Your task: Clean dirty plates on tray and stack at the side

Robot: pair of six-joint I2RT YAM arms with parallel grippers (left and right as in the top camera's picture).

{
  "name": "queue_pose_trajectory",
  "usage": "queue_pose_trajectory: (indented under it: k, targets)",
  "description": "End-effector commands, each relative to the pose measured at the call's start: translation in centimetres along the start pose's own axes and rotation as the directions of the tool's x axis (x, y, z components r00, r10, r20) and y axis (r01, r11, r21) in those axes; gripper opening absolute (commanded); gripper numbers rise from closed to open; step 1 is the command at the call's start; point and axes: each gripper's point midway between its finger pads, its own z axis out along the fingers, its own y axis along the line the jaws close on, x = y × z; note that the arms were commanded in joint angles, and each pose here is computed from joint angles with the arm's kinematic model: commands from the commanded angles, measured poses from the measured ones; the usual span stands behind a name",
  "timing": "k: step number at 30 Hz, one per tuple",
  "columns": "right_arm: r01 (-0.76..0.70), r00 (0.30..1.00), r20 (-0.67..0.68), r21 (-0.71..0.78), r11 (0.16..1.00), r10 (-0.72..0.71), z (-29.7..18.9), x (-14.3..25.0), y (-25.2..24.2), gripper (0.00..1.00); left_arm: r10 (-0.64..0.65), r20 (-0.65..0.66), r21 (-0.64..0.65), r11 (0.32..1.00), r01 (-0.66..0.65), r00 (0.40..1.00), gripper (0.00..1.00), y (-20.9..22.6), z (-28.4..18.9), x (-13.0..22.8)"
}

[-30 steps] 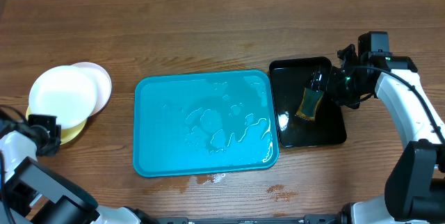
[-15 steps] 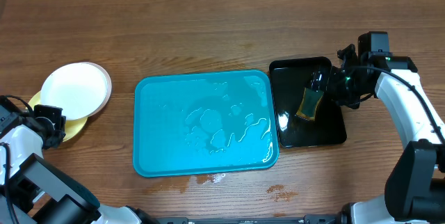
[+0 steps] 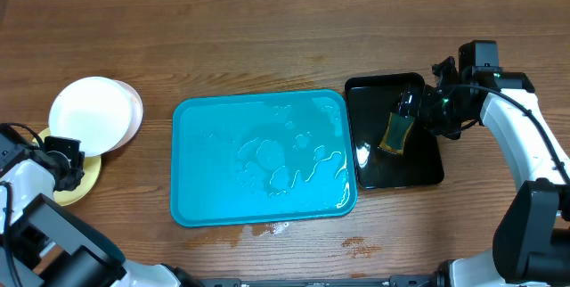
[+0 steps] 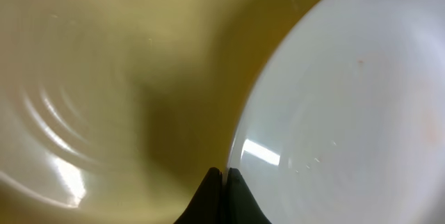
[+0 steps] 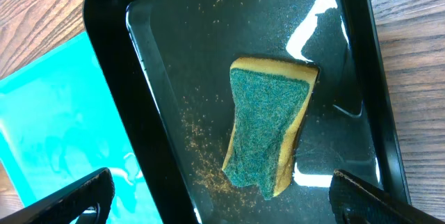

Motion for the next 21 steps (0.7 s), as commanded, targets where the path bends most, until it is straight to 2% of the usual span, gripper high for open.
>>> queue_pose_trajectory:
  k: [1, 5, 10, 21]
  targets:
    - [0.022, 0.999, 0.033, -0.014, 1.000, -0.021, -0.8, -0.7, 0.7, 1.00, -0.003, -0.087, -0.021, 1.000, 0.001, 0.996, 0.04, 1.2, 2.4, 1.6]
    - [0.022, 0.999, 0.033, -0.014, 1.000, -0.021, -0.8, -0.7, 0.7, 1.00, 0.004, -0.113, -0.017, 1.000, -0.006, 0.994, 0.05, 1.4, 3.3, 2.1]
    - [0.022, 0.999, 0.033, -0.014, 1.000, -0.021, -0.8, -0.7, 0.7, 1.00, 0.050, -0.095, 0.013, 0.999, -0.049, 0.994, 0.15, 0.8, 3.3, 1.5]
    - [0.022, 0.999, 0.033, -0.014, 1.000, -0.022, -0.8, -0.7, 0.7, 1.00, 0.140, -0.053, 0.121, 0.984, -0.133, 0.989, 0.16, -3.1, 3.7, 1.8]
